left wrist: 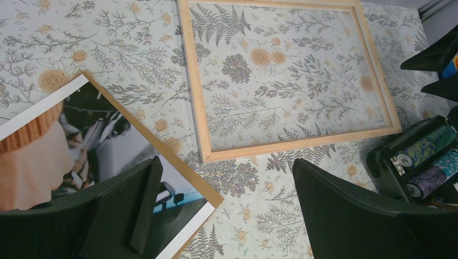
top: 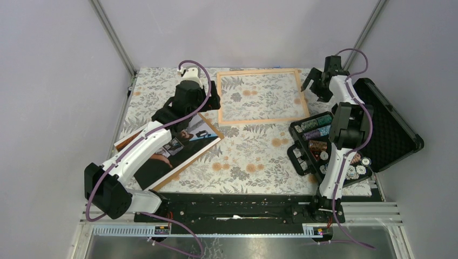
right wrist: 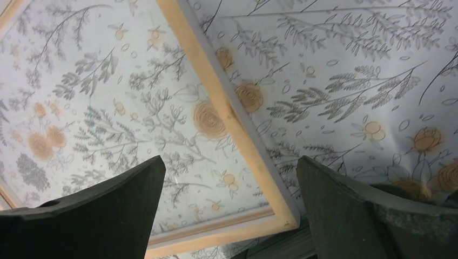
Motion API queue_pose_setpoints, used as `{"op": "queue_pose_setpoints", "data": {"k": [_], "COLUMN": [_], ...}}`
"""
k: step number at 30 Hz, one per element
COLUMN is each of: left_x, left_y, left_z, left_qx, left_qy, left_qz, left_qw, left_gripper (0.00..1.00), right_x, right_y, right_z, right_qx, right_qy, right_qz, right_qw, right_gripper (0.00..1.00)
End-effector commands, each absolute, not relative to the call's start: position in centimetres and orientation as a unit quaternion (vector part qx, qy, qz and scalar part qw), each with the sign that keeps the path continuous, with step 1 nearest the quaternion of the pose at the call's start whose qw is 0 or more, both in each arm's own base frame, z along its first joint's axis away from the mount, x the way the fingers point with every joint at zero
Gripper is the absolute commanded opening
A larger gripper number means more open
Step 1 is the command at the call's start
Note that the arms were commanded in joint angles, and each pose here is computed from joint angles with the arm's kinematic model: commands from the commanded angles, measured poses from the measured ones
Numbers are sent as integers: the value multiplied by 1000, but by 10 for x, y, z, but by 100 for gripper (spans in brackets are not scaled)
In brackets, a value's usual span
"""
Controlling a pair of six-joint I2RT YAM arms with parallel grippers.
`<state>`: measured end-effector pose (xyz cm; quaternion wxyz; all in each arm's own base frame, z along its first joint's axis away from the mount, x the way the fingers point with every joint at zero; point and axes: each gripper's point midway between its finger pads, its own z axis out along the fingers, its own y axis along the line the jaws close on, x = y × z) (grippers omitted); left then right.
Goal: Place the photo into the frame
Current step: Place the photo frame item in the photo frame, then pick up the photo at the center of the board.
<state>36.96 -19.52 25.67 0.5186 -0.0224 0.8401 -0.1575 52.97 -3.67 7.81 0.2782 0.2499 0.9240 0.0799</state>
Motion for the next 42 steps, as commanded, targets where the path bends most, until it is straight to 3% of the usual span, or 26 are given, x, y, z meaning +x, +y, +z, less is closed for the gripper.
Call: {"op": "queue_pose_setpoints", "data": {"k": [1,13,19,24,26,42], "left_x": [381,368,357,351,350,354], "left_y": [-191,-191,-200,-201,-202,-185], "left_z": [282,313,328,338,339,332], "left_qx": [-32,-26,-20,-18,-16,-41], "left_qy": [818,792,781,773,770,773], "left_qz": [-174,-226,-266,-280,-284,-245], "left_qw": [547,566,565,570,571,583], "left_gripper": [99,99,99,99,99,99], "right_x": [511,456,424,414,408,377], "right_y": [1,168,208,210,226,332], "right_z": [121,135,144,129,125,102], "right_qx": [202,95,54,178,174,120], "right_qy": [930,939,932,899,880,825], "right_qz": [93,173,193,305,372,514], "right_qw": [294,281,301,260,238,201], "right_gripper": [100,100,100,100,100,99]}}
